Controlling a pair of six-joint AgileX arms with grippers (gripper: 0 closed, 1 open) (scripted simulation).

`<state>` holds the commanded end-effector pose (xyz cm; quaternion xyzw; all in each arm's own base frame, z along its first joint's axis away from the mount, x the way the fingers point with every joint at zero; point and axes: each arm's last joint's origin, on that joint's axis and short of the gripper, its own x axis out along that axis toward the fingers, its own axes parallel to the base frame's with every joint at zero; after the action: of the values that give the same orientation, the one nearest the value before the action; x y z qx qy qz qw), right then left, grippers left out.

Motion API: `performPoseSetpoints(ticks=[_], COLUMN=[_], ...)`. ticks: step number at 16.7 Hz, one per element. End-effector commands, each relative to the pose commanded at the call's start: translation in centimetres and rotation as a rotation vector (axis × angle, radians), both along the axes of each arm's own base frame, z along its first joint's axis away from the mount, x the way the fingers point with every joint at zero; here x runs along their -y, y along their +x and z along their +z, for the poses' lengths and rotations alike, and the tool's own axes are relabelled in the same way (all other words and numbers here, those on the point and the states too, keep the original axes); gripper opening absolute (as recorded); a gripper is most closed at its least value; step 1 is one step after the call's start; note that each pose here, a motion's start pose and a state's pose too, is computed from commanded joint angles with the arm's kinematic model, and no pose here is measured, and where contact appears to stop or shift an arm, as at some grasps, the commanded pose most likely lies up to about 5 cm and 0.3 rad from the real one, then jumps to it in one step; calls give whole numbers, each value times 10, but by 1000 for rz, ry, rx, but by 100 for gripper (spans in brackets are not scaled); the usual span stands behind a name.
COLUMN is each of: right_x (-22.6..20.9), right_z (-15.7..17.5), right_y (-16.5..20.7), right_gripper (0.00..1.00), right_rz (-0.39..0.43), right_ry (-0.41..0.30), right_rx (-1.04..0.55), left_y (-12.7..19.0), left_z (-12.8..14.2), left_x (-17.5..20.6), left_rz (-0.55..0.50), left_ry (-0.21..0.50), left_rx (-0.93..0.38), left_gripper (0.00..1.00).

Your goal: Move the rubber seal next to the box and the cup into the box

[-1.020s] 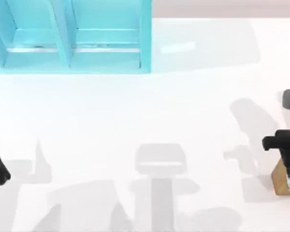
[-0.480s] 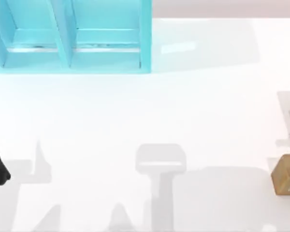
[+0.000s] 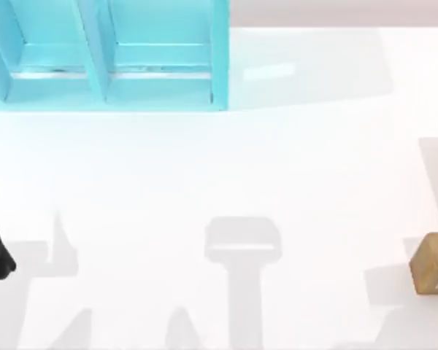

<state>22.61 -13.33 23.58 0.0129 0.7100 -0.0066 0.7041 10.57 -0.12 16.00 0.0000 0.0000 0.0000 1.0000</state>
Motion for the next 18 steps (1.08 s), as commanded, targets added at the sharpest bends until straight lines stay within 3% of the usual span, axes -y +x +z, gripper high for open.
performPoseSetpoints(ticks=[9, 12, 15, 18], right_x=[12, 17, 29, 39], right_z=[-2, 10, 26, 15], right_y=[-6, 3, 17, 21], right_gripper=[0, 0, 0, 0], right_rz=[18, 24, 30, 23], right_ry=[-13, -45, -121, -133], right_rx=[12, 127, 303, 347], left_y=[0, 0, 0, 0], left_z=[0, 0, 0, 0], left_x=[0, 0, 0, 0], left_rz=[0, 0, 0, 0], left_ry=[0, 0, 0, 0], left_rx=[0, 0, 0, 0], left_gripper=[100, 100, 100, 100])
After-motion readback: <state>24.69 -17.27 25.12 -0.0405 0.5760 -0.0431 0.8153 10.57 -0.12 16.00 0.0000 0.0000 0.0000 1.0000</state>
